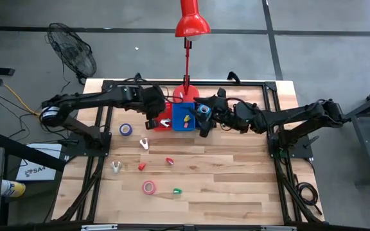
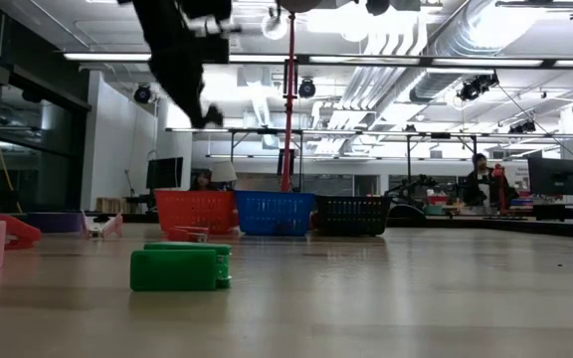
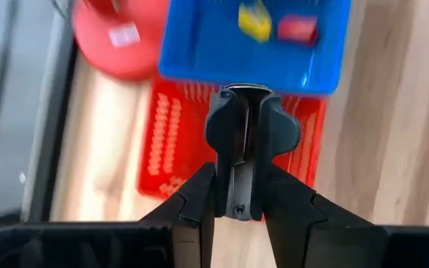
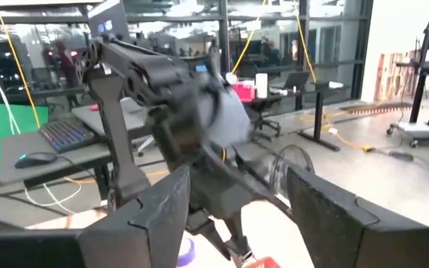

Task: Pick and place Stapler, Stapler remover, tape
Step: Put the black staple remover into the red basket, then put the violet tape into the black basket

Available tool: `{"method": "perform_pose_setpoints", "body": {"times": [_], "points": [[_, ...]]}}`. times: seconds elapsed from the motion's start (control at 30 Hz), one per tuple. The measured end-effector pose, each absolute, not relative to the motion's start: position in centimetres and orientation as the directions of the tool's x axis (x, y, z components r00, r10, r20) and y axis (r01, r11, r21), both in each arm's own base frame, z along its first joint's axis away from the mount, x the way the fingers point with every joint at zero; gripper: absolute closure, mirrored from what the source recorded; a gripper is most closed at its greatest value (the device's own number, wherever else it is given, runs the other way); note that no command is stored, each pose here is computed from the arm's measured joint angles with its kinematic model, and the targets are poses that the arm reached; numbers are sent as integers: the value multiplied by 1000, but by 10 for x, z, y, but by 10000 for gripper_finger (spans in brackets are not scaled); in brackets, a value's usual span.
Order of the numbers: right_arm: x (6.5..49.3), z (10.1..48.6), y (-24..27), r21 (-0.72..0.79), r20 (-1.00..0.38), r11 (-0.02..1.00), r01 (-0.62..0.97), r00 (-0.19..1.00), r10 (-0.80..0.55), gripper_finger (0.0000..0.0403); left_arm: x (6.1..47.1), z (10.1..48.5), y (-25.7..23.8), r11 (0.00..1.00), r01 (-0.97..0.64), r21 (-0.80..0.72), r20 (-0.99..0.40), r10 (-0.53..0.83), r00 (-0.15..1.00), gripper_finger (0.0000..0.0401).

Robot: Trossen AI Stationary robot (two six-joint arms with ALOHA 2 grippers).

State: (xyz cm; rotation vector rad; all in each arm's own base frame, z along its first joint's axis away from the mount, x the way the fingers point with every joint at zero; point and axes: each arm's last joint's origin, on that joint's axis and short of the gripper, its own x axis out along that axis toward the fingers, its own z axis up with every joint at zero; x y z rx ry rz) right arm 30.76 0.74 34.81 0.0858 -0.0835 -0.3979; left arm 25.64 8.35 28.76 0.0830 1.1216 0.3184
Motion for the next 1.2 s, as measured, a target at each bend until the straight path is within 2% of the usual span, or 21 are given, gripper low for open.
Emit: {"method": "perform_pose_setpoints", "body": {"times": [0.4, 0.6, 1.2], "points": [[308, 342, 7, 116, 4, 915, 386, 921, -389, 187, 260, 227, 123, 954, -291, 73, -937, 166, 308, 319], [308, 340, 8, 107, -17, 915, 388, 921, -389, 187, 267, 205, 131, 959, -281, 28, -961, 103, 256, 318], [308, 336, 7, 113, -47, 913, 391, 920, -388, 187, 267, 205, 131, 979, -200, 41, -961, 94, 261, 171]]}}
